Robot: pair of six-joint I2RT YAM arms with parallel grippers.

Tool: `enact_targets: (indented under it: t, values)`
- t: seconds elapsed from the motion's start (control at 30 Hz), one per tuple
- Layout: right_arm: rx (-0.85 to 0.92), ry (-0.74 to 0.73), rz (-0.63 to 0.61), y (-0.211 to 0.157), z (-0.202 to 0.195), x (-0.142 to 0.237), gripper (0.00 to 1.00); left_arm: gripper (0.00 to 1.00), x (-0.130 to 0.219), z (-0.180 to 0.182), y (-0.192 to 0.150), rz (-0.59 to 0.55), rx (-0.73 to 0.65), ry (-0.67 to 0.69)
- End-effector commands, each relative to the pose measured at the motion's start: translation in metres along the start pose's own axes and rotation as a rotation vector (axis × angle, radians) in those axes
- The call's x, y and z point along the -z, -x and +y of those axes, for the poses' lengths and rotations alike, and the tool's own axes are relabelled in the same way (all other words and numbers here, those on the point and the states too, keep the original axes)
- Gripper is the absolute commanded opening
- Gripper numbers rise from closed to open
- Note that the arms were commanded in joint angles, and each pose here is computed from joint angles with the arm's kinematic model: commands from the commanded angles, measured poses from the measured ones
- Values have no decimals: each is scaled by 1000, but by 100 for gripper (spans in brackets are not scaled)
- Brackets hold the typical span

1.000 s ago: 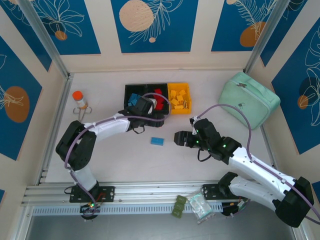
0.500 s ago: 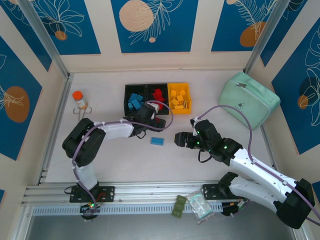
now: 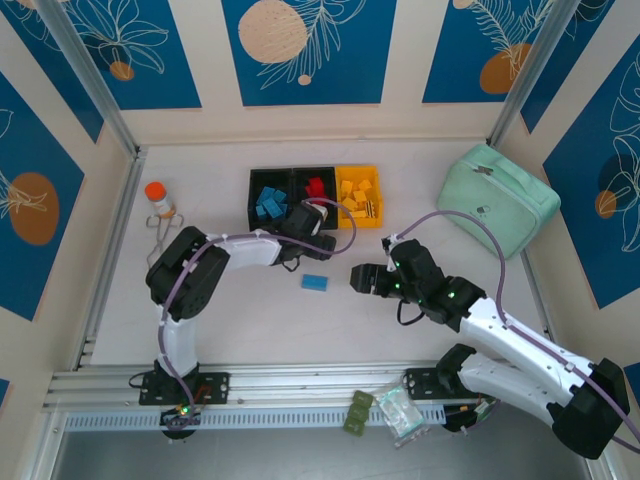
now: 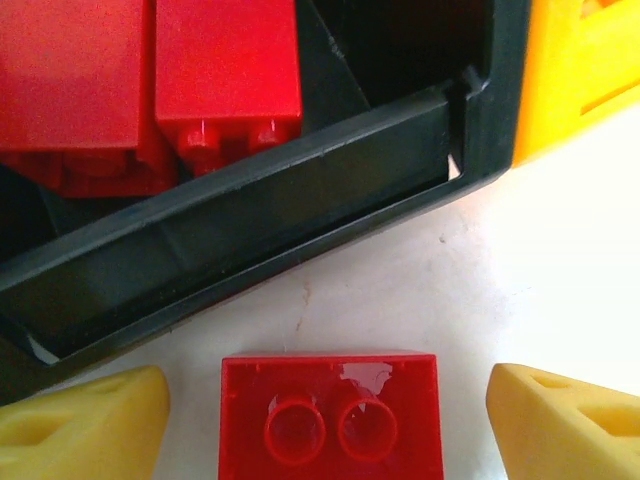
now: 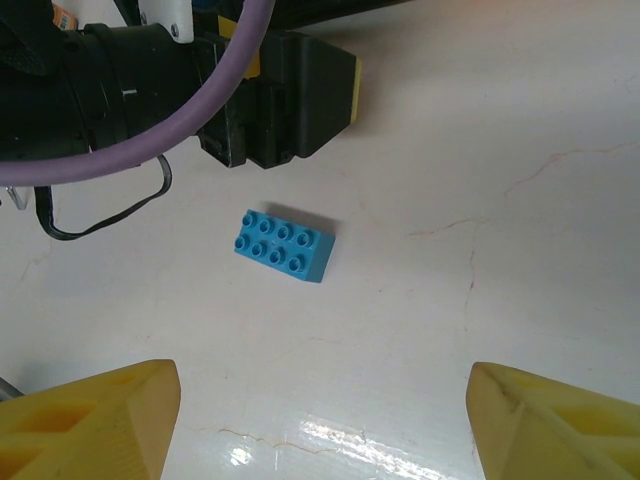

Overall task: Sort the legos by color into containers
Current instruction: Pick up the lego from the center of the table.

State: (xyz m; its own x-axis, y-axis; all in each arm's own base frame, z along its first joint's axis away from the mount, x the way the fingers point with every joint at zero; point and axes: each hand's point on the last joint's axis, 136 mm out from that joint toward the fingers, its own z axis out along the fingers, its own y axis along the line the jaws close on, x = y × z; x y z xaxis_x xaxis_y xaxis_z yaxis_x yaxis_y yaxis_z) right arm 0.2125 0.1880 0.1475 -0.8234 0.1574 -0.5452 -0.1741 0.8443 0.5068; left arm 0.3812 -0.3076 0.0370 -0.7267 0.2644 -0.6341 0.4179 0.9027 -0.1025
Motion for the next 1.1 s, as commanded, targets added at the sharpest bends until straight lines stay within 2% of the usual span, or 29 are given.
enact_targets:
  t: [0.0,0.43,0.7,1.07]
  values:
    - [-11,-6,3,-4,-6,1,76,78,-4,-1,-7,39,-12,20]
    - [-41,-16,12,-6,-12,-3,75,49,5,0,-16,67,-31,18]
    - [-43,-9,17,-8,-11,-3,75,47,30,1,-12,57,9,14]
    - [-43,-1,5,-5,-5,3,75,46,68,11,20,71,134,7]
